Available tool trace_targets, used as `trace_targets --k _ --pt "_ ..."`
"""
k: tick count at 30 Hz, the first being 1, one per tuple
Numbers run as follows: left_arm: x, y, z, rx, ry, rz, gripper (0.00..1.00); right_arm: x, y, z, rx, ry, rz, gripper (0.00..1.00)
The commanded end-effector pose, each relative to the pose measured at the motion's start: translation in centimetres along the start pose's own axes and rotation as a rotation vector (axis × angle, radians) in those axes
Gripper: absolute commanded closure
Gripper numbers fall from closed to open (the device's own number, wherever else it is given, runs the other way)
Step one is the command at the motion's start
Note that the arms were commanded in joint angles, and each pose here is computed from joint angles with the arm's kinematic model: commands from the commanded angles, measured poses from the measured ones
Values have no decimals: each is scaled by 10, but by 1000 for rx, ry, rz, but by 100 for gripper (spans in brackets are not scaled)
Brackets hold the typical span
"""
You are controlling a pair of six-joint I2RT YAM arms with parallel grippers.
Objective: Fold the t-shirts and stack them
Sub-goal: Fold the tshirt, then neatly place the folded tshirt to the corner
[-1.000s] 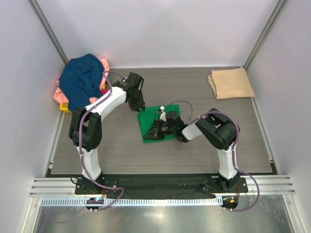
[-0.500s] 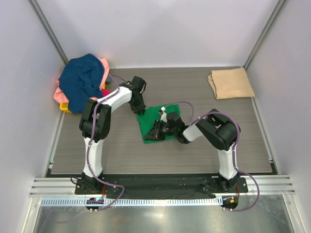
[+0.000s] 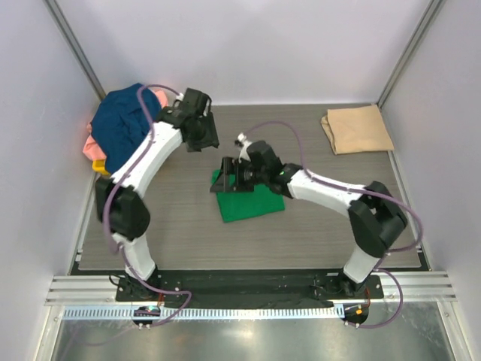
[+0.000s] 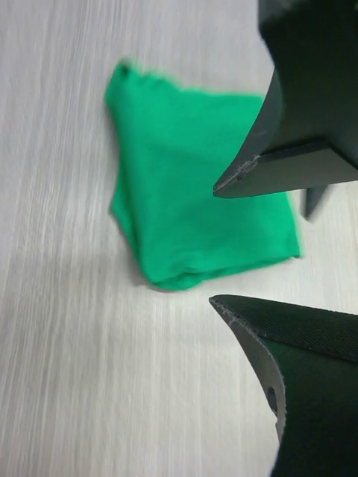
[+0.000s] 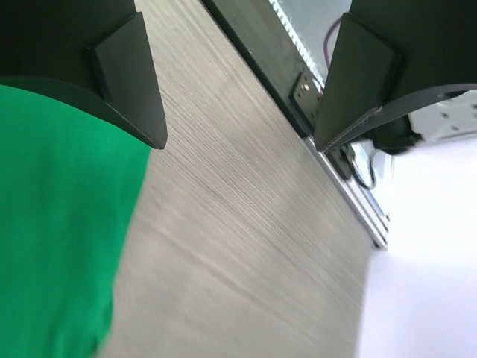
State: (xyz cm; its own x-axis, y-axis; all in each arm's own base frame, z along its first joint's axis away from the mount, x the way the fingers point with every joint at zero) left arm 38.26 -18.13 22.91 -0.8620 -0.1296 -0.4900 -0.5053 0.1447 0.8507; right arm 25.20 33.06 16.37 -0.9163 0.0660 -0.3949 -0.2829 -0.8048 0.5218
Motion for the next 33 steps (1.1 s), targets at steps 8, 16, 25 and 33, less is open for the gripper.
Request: trace_targets --k 8,16,25,33 --pt "99 119 72 -56 -11 -101 42 -91 111 -46 311 88 -231 5" --pt "167 132 113 -30 16 -222 42 -135 119 -113 437 96 -213 3" --pt "173 147 121 -27 56 -323 42 -141 76 -178 383 6 -105 3" --pt "171 149 124 -45 63 -339 42 -97 26 -189 207 -88 7 3"
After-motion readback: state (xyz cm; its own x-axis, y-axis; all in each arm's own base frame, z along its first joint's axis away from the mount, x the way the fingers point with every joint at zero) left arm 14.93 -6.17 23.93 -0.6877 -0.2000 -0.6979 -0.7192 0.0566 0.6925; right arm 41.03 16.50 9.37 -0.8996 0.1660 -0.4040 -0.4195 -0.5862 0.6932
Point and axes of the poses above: each gripper's point midway between its finger pads, its own y axis back along the fingers, its own z axis along the line the jaws close on, x = y × z, the point moved 7 cm from there along y, back along the fingers, and after that the axes turned 5 degrees about -y, right-handed, at the moved point
